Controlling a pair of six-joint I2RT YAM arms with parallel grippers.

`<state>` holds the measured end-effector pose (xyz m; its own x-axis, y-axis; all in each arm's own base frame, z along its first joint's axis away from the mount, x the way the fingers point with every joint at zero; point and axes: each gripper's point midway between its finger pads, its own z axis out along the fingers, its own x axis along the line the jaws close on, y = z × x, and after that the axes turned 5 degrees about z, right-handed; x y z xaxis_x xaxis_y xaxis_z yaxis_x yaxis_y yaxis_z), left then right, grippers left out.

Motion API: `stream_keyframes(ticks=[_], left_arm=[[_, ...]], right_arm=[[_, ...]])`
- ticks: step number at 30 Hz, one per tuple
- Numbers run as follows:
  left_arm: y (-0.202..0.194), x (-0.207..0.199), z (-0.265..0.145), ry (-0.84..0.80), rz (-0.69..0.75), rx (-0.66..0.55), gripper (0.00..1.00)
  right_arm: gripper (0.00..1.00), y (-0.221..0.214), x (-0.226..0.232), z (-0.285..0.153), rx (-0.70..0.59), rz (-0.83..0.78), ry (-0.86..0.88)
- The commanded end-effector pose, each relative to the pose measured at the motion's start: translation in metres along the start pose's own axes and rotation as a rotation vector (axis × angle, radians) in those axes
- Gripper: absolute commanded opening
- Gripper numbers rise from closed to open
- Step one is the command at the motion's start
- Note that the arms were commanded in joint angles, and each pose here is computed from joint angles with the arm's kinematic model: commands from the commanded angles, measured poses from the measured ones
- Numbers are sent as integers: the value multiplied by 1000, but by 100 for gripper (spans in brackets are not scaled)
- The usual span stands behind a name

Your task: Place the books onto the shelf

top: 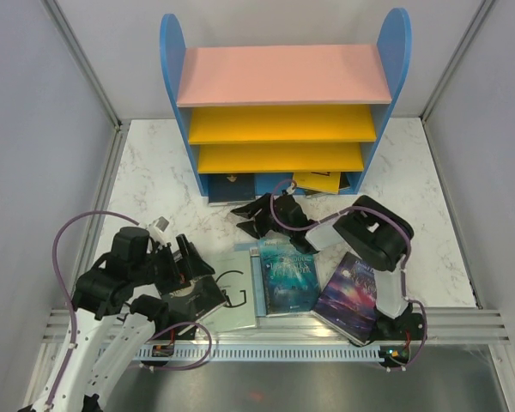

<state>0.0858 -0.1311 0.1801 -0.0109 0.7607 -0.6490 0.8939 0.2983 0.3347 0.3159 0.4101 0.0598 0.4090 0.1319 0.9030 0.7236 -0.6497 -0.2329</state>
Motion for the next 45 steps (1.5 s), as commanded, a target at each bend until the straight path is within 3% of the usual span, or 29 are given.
stream_keyframes(ticks=[1,7,9,10,12,13,16,20,24,28,38,45], left_arm=[[6,-15,7,-87,0,-4,100],[1,-6,35,-95,-9,80,100],[3,-7,43,-119,-5,85,100],[4,-7,47,-126,-8,87,100],[4,-6,60,-136,-38,121,100],[8,-10,61,-153,-22,104,100],[10,-12,77,-164,-22,131,100],[8,-19,102,-130,8,169,99],[-19,-38,130,-106,94,254,99],[-43,-34,161,-70,56,324,97],[-66,-15,186,-14,1,339,97],[-81,11,203,128,-4,383,96]], right_arm=[[63,-30,32,-34,86,-142,42],[79,-32,22,-112,45,-339,-73],[82,-15,-3,-140,-43,-370,-218],[82,-13,4,-162,-73,-388,-207],[81,16,-40,-208,-200,-368,-402],[80,18,-35,-214,-210,-363,-374],[78,43,-84,-263,-303,-333,-567],[77,59,-113,-289,-350,-297,-679],[77,62,-129,-294,-329,-321,-762],[76,62,-137,-288,-299,-337,-798],[74,55,-155,-269,-221,-316,-776],[72,43,-172,-263,-146,-268,-761]])
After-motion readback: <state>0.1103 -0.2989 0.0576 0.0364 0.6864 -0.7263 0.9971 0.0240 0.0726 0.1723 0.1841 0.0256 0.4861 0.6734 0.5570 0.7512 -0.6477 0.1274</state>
